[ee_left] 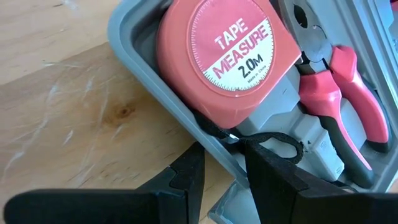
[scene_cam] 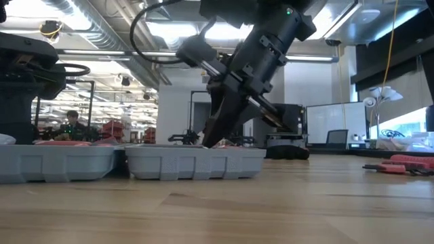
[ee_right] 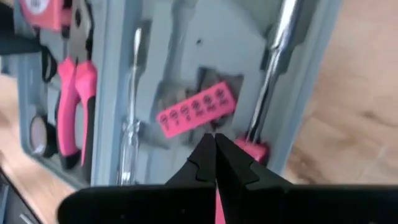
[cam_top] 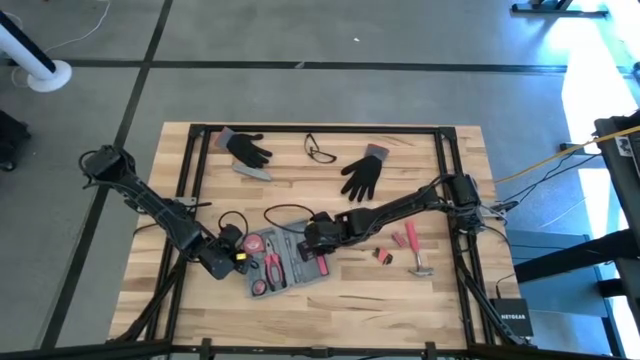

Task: Prefit tool cases

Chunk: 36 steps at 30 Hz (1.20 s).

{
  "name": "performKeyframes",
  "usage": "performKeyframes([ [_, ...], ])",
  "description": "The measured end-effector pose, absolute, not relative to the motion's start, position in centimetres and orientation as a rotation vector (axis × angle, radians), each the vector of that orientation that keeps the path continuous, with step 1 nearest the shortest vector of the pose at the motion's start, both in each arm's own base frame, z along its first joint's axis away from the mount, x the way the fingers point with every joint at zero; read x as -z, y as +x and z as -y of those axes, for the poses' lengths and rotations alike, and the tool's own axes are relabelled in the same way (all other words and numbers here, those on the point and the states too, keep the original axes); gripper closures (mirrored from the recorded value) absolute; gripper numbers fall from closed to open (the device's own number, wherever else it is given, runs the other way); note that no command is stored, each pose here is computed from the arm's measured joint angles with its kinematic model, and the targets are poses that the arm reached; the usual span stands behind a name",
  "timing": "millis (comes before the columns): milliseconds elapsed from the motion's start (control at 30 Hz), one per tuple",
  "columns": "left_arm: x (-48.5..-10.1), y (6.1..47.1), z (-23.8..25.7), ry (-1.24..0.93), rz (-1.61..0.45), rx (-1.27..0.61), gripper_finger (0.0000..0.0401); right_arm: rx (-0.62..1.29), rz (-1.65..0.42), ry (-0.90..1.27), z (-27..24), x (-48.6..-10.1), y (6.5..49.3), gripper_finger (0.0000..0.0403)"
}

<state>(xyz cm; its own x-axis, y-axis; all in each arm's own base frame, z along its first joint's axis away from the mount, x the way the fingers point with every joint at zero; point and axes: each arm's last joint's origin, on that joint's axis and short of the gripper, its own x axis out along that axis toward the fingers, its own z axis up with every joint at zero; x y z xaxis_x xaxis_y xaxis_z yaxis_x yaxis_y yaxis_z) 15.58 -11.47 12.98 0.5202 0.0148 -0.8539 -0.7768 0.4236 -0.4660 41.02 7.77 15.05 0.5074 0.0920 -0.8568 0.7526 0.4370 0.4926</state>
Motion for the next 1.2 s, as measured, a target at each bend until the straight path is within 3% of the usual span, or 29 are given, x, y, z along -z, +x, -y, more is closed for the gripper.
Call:
performKeyframes([
  [1200,-12.9,15.5,11.4,-1.023,-0.901,-0.598,0.0295,0.497,-0.952,1.058,-8.0,-13.1,42.2,0.0403],
])
